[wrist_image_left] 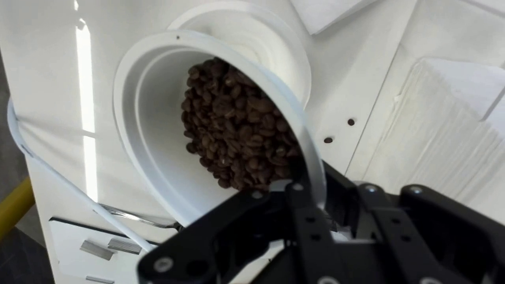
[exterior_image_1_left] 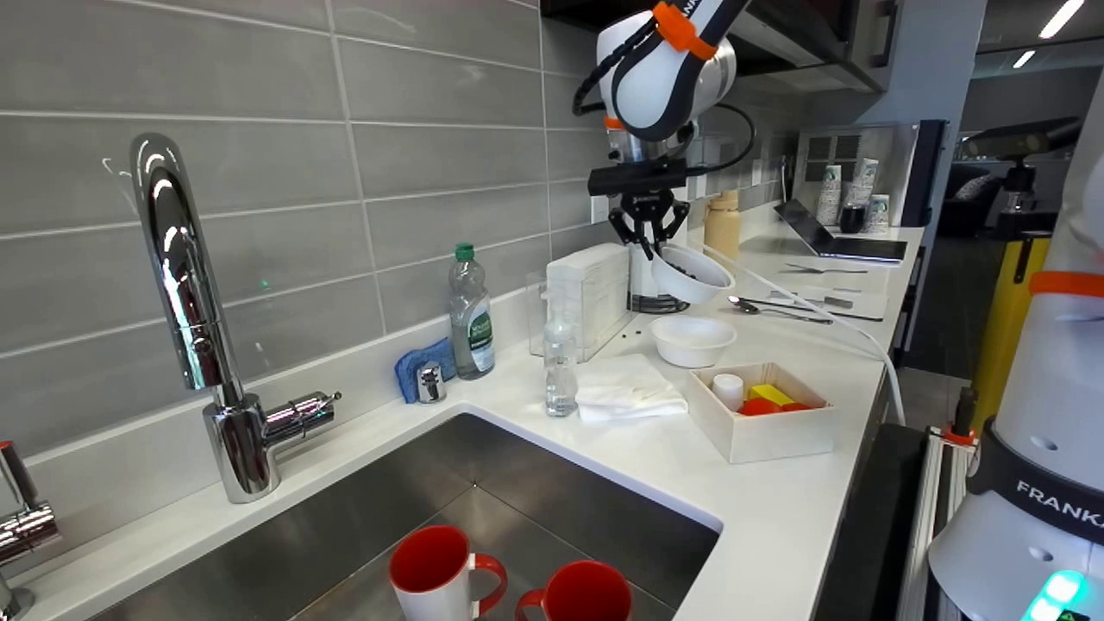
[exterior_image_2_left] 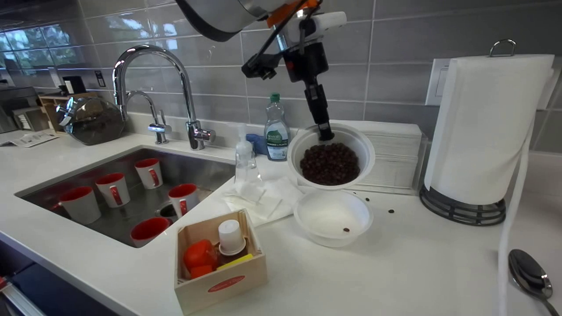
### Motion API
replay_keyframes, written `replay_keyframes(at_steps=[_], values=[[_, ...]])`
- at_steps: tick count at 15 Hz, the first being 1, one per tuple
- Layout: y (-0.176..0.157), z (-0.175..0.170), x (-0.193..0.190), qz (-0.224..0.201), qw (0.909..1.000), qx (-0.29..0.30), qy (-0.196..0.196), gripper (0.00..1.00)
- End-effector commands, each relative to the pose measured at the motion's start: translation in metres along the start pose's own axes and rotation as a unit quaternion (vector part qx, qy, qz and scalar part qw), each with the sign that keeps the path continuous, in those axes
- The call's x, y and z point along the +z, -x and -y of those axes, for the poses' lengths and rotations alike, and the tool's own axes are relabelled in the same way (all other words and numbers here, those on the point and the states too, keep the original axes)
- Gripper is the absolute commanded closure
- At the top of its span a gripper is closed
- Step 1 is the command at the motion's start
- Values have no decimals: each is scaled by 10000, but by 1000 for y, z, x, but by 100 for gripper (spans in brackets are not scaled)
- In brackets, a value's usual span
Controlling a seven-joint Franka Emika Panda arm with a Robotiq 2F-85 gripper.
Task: Pour the coffee beans from the bowl on the right and into the bowl on the left.
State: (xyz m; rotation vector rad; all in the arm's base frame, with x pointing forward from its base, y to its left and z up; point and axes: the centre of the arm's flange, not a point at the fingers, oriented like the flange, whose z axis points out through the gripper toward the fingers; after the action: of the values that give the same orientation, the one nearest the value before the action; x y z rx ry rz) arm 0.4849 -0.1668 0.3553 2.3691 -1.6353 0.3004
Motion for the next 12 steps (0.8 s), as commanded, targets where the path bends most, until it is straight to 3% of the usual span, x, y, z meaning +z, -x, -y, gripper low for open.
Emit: replay_keyframes(at_steps=[1, 12], values=[[7, 1, 3, 25, 9987, 188, -469, 99], [8, -5, 5, 46, 9858, 594, -1570, 99]])
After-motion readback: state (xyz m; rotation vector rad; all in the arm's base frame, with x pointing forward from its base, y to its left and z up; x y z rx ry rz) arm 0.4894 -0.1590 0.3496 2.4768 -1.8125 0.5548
